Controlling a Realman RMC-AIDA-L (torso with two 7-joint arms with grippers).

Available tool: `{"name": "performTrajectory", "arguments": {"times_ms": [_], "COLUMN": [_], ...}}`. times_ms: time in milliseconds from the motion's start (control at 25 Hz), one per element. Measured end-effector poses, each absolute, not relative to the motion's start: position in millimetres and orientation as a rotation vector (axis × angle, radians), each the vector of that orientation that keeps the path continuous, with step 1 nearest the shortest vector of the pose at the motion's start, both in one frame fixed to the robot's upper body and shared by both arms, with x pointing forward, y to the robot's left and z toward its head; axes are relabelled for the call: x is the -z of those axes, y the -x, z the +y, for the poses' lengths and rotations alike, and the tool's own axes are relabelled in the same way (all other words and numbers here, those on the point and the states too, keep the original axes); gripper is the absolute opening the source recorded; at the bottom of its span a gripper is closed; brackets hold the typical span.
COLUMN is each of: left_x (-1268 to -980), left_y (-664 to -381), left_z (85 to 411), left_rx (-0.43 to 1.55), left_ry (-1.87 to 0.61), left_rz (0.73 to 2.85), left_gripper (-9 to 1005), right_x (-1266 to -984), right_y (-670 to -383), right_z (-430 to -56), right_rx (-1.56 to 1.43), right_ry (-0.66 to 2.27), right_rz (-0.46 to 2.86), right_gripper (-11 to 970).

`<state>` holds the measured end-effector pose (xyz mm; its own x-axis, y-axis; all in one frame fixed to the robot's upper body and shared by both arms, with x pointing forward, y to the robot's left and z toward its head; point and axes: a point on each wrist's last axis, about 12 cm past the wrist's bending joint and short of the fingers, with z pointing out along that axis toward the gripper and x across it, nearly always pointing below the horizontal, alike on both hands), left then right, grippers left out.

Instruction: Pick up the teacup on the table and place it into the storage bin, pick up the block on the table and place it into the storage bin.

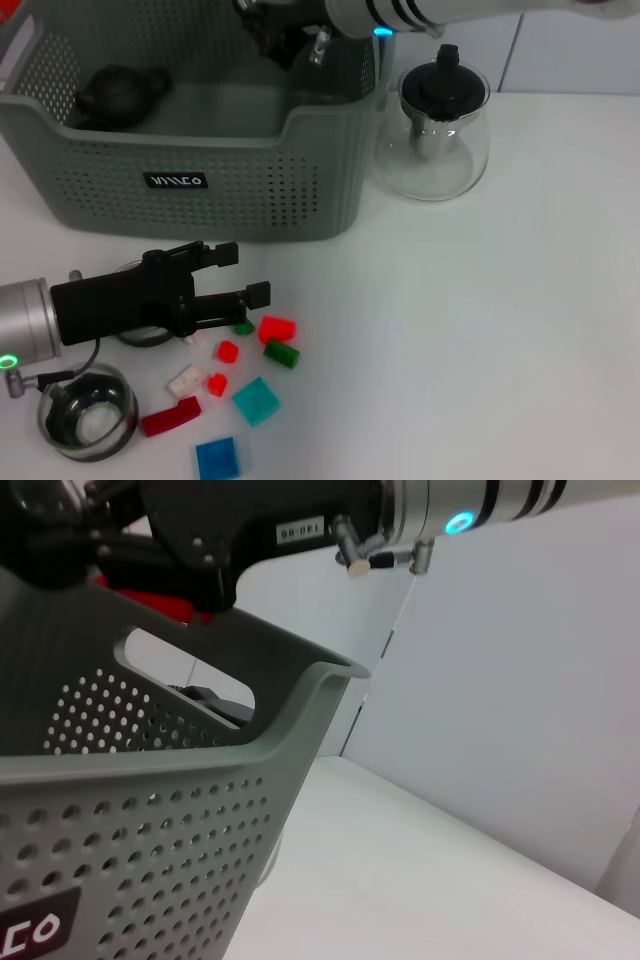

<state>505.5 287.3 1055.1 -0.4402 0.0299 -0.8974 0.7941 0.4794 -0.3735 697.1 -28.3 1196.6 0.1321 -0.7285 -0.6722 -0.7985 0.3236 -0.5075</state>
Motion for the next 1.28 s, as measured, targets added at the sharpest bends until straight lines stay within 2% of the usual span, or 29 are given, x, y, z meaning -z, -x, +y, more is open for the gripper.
{"name": "performTrajectory", "arguments": {"times_ms": [400, 1280], "left_x": [-1055, -1055], "left_y": [-505, -506], "left_z": [286, 285], "left_rx": [1.057, 1.056], "left_ry": [-0.698, -0.702], "left_rz": [1.816, 1.818], "left_gripper": [855, 854], "right_x": [-1182, -1172], "right_y": [-694, -692], "right_z": [-39, -48], "right_rx": [-0.109, -0.113], "right_ry": [1.402, 1.394], "right_rz": [1.651, 1.681], "right_gripper": [94, 124]}}
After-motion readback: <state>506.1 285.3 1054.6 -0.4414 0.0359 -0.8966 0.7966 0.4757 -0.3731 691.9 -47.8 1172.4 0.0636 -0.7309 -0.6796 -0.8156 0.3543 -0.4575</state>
